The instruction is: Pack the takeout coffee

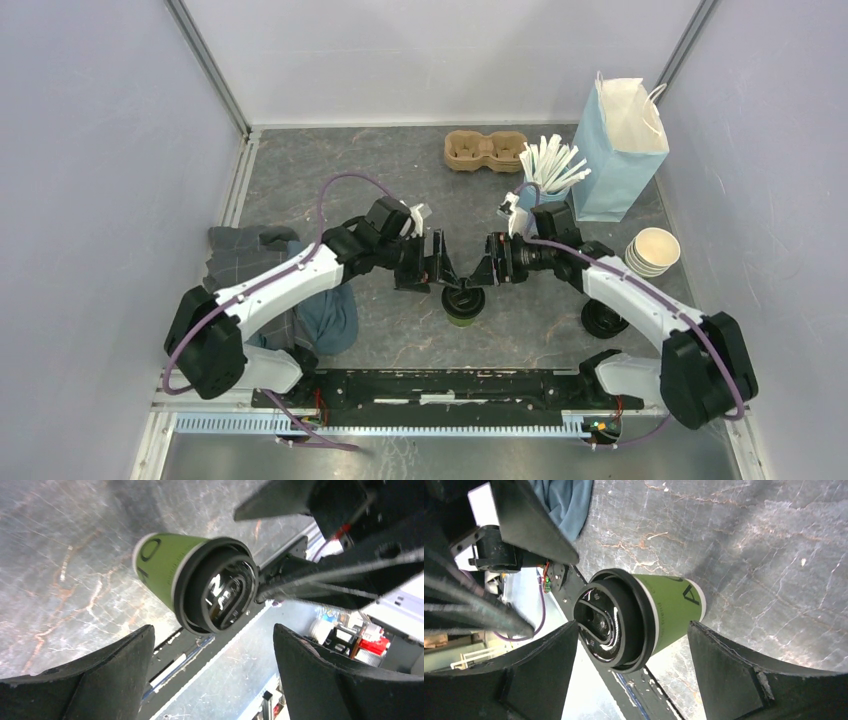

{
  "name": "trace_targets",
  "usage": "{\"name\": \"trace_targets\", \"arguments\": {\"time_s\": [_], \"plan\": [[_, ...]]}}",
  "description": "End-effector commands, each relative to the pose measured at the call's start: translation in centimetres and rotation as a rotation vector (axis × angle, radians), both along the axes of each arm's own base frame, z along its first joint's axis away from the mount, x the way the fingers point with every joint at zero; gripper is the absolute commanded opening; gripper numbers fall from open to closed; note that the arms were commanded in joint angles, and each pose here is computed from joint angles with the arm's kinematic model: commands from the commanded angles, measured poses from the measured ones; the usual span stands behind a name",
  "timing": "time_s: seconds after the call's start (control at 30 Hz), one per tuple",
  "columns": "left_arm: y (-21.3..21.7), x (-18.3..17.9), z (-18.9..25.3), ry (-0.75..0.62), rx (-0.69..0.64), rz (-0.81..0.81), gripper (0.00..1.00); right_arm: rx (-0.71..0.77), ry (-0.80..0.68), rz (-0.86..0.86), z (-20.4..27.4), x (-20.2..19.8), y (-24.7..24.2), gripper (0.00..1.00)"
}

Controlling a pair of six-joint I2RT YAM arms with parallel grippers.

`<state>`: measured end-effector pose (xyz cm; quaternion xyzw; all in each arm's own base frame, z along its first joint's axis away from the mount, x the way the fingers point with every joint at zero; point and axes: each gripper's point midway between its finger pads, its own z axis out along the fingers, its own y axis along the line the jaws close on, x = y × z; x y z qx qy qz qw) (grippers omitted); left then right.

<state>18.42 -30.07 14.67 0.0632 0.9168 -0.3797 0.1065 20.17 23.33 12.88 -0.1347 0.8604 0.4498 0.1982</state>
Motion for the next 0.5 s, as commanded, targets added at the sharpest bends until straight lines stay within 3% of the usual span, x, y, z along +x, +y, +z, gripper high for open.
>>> {"name": "trace_targets", "arguments": {"time_s": [0.0, 0.27, 0.47], "plan": [[-1.2, -2.8, 0.0, 0.069, -0.035, -0.022, 0.93, -0.026, -0.045, 0.117, 0.2, 0.6, 0.1, 0.86], [-2.5, -5.2, -2.6, 0.136, -0.011, -0.064, 0.90, 0.082, -0.026, 0.209, -0.8, 0.1, 1.3, 0.75], [-1.3, -4.6, -5.6, 0.134, 0.066, -0.009, 0.77, 0.100, 0.014, 0.194, -3.2, -0.7, 0.9, 0.68]]}}
